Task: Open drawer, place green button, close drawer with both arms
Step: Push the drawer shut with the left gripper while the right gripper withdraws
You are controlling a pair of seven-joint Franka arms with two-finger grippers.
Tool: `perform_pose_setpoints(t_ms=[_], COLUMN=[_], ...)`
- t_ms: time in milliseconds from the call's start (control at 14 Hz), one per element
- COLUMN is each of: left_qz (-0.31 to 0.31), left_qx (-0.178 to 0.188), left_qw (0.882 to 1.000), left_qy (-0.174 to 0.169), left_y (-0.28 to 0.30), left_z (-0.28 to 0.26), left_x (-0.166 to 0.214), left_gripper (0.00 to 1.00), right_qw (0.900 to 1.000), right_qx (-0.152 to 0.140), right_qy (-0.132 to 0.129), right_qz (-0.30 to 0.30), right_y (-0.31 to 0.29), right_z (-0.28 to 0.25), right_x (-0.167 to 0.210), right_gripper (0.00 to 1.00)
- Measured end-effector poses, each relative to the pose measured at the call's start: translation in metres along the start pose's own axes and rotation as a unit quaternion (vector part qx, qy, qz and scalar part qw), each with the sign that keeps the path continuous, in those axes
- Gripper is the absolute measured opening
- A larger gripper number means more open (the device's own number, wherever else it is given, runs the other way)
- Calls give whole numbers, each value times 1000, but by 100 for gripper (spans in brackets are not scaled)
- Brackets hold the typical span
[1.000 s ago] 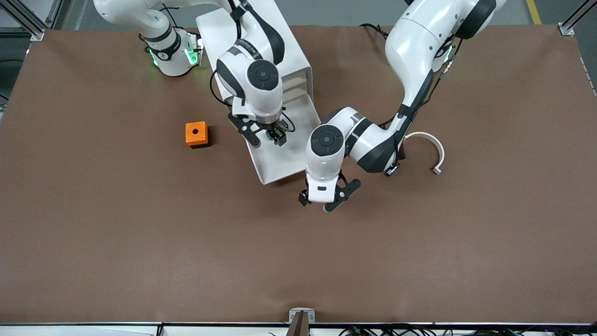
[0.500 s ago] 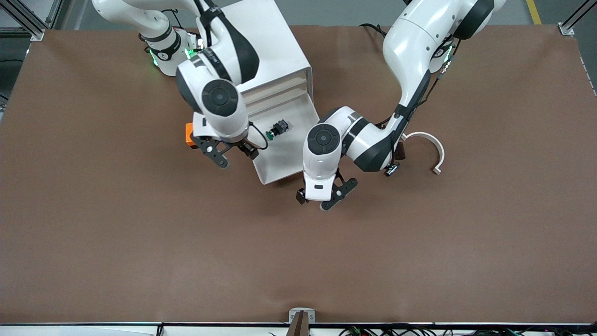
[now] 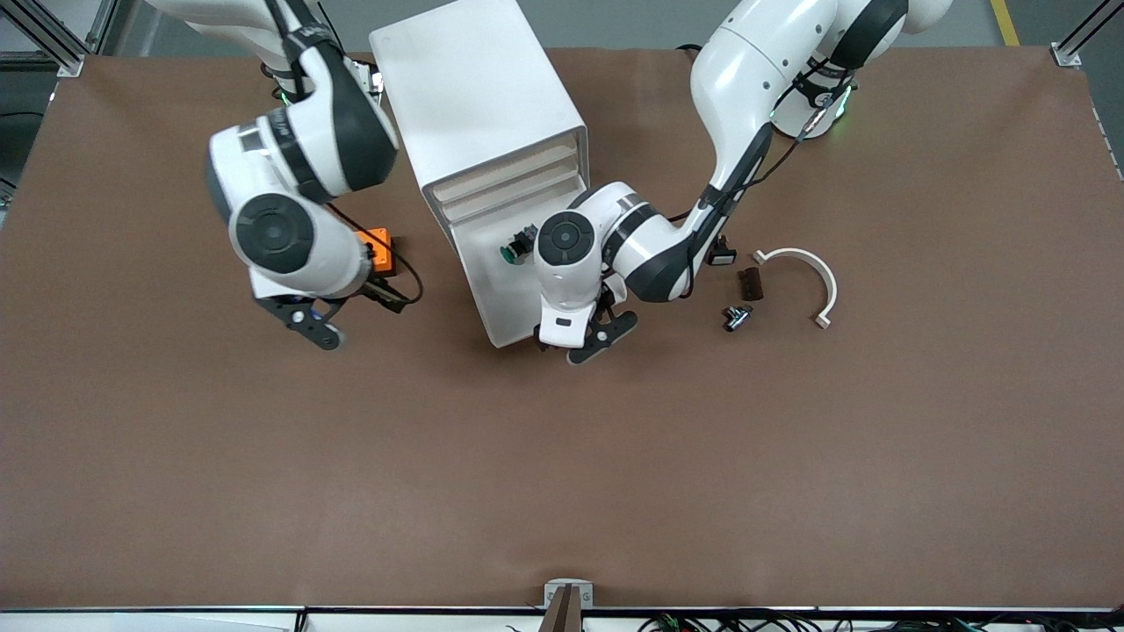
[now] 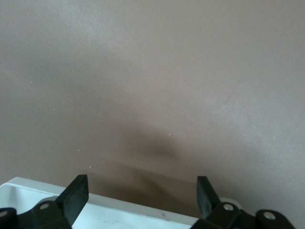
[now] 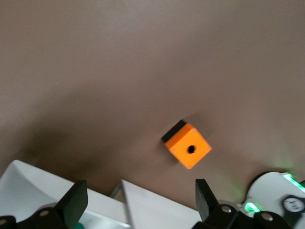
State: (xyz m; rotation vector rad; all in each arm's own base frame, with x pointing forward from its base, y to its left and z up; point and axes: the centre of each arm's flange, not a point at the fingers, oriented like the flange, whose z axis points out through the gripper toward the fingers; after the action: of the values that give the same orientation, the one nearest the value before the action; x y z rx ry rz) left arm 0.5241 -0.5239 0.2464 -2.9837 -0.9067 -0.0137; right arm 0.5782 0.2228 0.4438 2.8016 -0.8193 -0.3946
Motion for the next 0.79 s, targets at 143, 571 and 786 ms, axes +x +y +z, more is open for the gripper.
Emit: perform_pose_setpoints(t_ms=[143,571,786], left_qz=[-1,-2,6], left_qx=[5,9,11], left_qw=[1000,1000,1000], left_qy=[-1,-2,-1], left_y=[-2,-4,-4], left_z=[5,11,14], left_x=[1,2,0], left_gripper=[100,100,100], right_qw=[999,993,988], right_qx=[3,19,26], right_qy=[-14,-37,-29], right_qz=[-29,-109,-152], right_y=[38,142,181], right_z=[-15,-44,-57], right_x=[28,80,92], right_gripper=[100,100,100])
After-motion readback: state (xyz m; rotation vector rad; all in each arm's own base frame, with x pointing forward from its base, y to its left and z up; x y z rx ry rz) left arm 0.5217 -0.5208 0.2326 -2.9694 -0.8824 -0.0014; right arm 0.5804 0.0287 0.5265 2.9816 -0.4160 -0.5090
